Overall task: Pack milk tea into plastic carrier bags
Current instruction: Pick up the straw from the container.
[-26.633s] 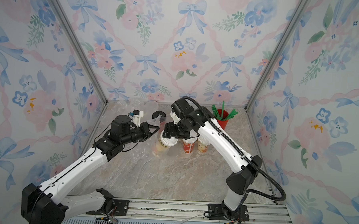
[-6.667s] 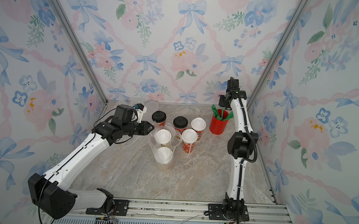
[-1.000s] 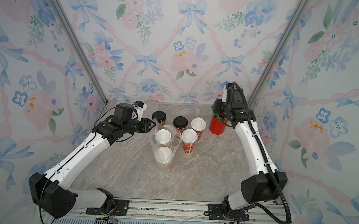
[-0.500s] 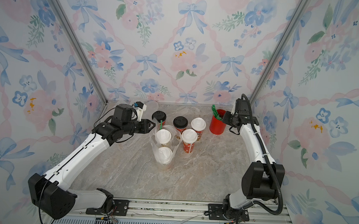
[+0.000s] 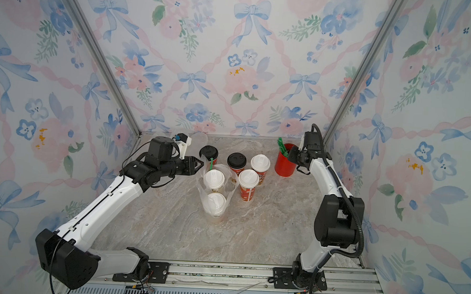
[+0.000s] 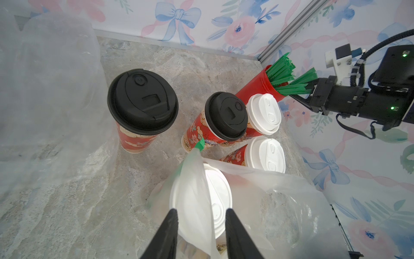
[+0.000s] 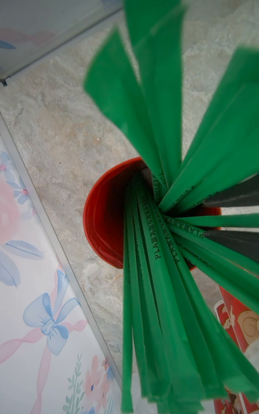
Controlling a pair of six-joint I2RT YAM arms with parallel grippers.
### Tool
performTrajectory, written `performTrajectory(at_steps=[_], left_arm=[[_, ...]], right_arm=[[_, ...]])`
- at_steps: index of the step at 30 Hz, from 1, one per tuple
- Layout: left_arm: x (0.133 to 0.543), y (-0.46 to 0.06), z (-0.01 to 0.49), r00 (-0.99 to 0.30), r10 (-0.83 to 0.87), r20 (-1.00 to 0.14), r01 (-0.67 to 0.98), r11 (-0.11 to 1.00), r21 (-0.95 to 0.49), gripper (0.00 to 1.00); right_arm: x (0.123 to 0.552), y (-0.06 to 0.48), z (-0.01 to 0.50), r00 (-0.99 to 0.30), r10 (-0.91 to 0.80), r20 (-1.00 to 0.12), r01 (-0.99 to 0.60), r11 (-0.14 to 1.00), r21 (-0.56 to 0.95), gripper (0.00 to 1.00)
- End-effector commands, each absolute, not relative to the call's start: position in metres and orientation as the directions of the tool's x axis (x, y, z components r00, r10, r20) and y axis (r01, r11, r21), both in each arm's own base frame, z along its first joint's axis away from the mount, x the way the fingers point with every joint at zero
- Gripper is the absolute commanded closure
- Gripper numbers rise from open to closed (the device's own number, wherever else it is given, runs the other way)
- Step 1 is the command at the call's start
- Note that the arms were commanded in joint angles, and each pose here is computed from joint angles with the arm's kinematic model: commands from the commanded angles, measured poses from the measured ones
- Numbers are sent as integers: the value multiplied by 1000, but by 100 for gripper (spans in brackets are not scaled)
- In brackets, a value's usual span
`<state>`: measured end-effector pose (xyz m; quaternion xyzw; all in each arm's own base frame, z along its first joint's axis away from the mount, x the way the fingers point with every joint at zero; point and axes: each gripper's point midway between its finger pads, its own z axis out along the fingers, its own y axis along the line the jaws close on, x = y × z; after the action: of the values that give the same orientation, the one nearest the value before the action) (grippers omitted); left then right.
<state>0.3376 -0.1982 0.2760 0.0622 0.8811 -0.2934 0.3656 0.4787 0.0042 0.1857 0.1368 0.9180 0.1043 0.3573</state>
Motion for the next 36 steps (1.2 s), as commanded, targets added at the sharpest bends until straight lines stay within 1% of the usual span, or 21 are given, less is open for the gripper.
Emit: performTrajectory(at_steps=[1,7,9,13,23,32,34,36], left_arm=[[335,-195,278,-720,-120,-684,316,820,-476,63],[337,-195,276,-724,-119,-680,311,823,-476,63],[338,-196,276,-723,-118,-681,313,823,-475,63],[338,-196,275,-725,-115,-679,315,822,-475,63],[336,-197,279,-722,-115,-682,323,816,-479,63],[329,-198,285,-722,-125,-681,333,800,-500,63],[326,-199,286,-725,-128,-677,333,795,-507,61],[320,-200,284,-732,-120,-670,333,795,-506,57]], right_arm=[[488,7,213,-661,310,-684,155,947,280,83],[479,10,234,-646,265,-716,148,964,222,88],[472,9,251,-628,251,-737,151,968,202,89],[460,6,268,-612,245,-752,171,969,177,91],[421,0,341,-538,207,-817,184,975,125,92],[372,24,411,-480,137,-866,112,989,94,92],[360,37,425,-468,122,-876,68,992,102,92],[347,57,436,-467,102,-878,2,993,114,92]])
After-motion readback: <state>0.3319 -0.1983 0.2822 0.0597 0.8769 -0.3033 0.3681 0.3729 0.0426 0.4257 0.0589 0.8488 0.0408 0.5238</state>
